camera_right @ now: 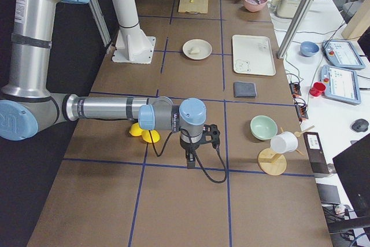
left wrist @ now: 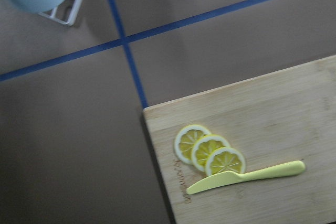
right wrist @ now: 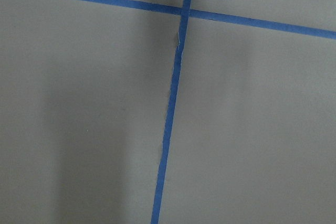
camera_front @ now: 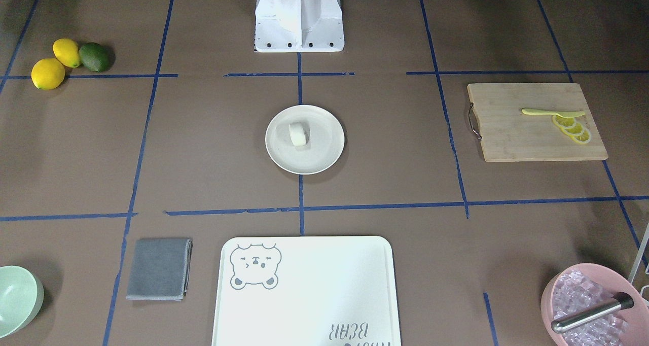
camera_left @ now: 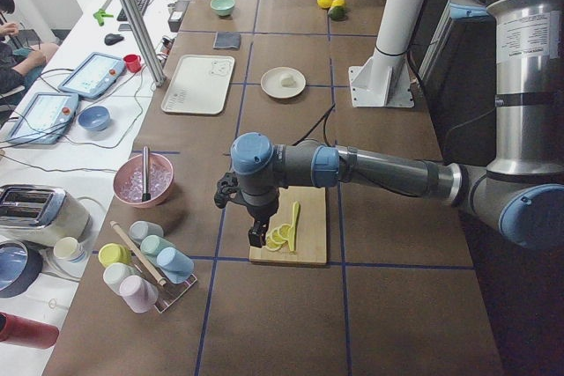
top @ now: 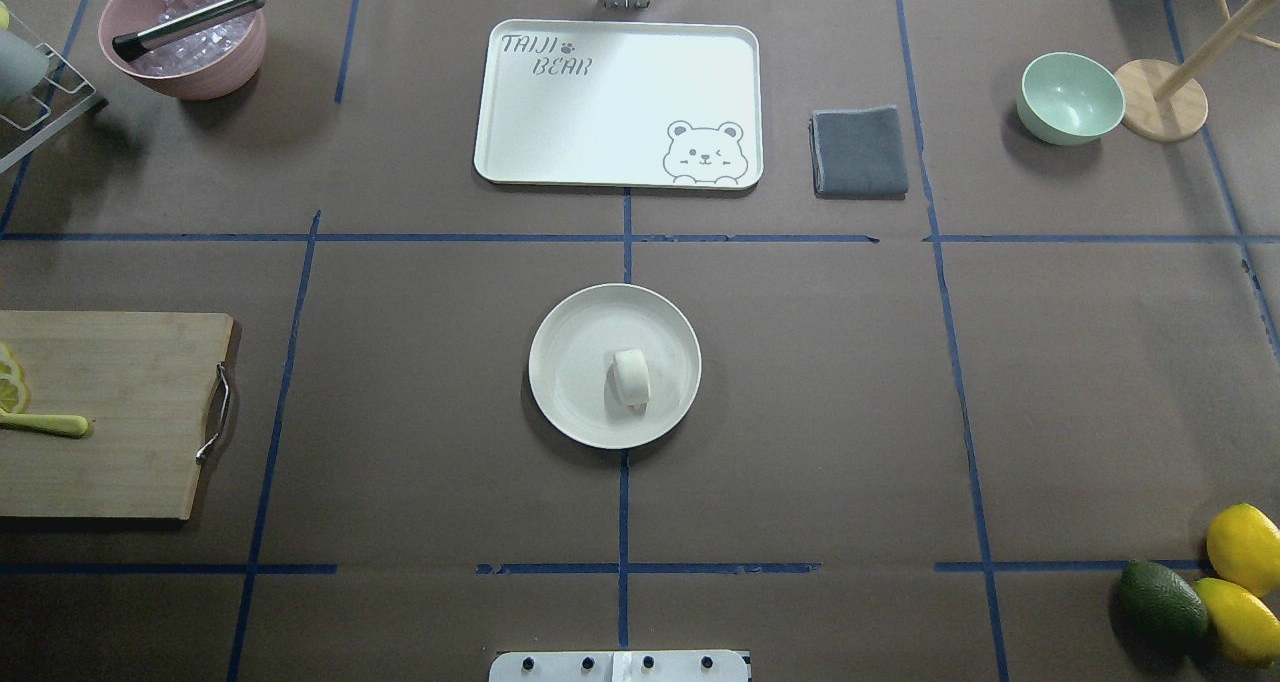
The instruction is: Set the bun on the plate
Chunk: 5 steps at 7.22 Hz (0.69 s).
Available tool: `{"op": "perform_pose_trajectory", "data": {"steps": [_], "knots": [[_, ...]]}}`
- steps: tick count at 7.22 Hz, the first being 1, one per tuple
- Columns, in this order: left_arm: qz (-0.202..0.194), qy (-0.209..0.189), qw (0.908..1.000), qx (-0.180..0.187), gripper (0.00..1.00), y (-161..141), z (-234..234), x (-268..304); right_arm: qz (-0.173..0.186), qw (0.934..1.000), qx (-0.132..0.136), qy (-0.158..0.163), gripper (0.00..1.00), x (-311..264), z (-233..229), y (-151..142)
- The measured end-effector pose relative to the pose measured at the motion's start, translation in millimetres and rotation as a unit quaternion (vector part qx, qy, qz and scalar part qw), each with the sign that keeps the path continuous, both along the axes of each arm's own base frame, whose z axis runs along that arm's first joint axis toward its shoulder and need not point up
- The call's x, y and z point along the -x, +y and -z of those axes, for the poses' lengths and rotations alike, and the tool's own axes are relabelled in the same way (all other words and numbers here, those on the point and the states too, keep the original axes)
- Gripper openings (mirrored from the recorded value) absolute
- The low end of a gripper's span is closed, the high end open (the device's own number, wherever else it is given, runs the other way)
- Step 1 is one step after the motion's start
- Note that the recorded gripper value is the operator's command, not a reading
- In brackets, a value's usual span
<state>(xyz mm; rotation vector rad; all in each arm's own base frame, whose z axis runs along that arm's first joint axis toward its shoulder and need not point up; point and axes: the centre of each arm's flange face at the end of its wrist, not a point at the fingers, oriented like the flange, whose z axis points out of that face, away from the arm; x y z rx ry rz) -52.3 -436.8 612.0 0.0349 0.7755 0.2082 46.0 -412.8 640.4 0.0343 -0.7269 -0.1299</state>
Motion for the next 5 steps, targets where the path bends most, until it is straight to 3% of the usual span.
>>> {"op": "perform_pose_trajectory", "data": {"steps": [2,5], "knots": [[0.009,0.001,0.9997,0.023,1.0,5.3,-20.5,5.7,0.0,1.0,0.0,-0.001,1.0,0.1,0.4,0.3],[0.008,-0.001,0.9998,0.02,1.0,0.2,-18.9,6.3,0.0,1.0,0.0,-0.002,1.0,0.2,0.4,0.5]]}}
